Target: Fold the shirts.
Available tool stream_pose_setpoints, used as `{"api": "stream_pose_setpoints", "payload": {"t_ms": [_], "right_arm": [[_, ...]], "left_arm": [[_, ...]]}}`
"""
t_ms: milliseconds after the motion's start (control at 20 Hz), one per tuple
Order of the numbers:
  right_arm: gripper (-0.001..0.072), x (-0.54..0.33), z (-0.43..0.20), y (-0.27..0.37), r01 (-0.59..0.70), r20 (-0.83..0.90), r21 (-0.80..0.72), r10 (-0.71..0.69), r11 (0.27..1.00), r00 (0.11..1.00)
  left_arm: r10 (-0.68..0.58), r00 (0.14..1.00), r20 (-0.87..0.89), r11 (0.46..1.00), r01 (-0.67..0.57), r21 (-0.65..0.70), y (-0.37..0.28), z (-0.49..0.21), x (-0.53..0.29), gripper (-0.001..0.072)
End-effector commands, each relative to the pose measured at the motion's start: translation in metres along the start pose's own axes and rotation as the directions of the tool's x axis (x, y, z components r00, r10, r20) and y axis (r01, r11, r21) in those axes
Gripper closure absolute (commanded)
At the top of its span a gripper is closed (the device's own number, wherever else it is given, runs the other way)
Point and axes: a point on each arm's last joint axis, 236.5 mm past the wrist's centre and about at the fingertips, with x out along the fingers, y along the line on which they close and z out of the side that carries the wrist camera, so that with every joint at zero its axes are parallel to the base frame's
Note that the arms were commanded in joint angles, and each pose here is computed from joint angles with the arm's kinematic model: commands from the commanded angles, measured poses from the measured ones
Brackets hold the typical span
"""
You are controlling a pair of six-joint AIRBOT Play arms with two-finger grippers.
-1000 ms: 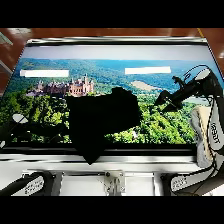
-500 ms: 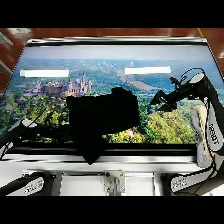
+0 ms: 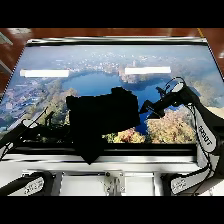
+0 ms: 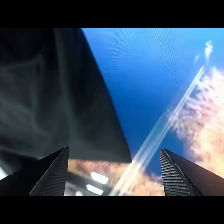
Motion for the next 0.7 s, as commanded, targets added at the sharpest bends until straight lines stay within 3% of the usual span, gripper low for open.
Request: {"api": "stream_pose_setpoints", "payload": {"t_ms": [0,100,200,350,500,650], "right_arm": [[0.0028,0.022,-0.009,0.008,0.018,-0.026,-0.019,-0.019,1.000,0.999],[0.0054,0.035,-0.016,0.014,0.026,-0.060,-0.039,-0.028,0.999,0.998],[0.0331,0.048,-0.025,0.025,0.029,-0.091,-0.048,-0.034,0.998,0.995],[0.0651,0.053,-0.032,0.036,0.032,-0.102,-0.084,-0.040,0.996,0.994],[0.0653,0.018,-0.020,0.056,0.011,0.005,-0.163,-0.010,0.987,1.000],[0.0653,-0.072,-0.002,0.103,0.025,0.236,-0.357,0.064,0.934,0.970]], "left_arm": [[-0.020,0.999,0.046,0.998,0.018,0.056,-0.012,0.007,-0.012,0.0665],[-0.032,0.996,0.079,0.996,0.026,0.084,-0.022,0.018,-0.021,0.0665],[-0.046,0.993,0.107,0.993,0.034,0.110,-0.033,0.030,-0.029,0.0666],[-0.071,0.985,0.159,0.986,0.045,0.157,-0.052,0.052,-0.046,0.0666],[-0.116,0.966,0.233,0.967,0.056,0.247,-0.087,0.077,-0.080,0.0667],[-0.187,0.905,0.383,0.904,0.005,0.428,-0.146,0.101,-0.155,0.0667]]}}
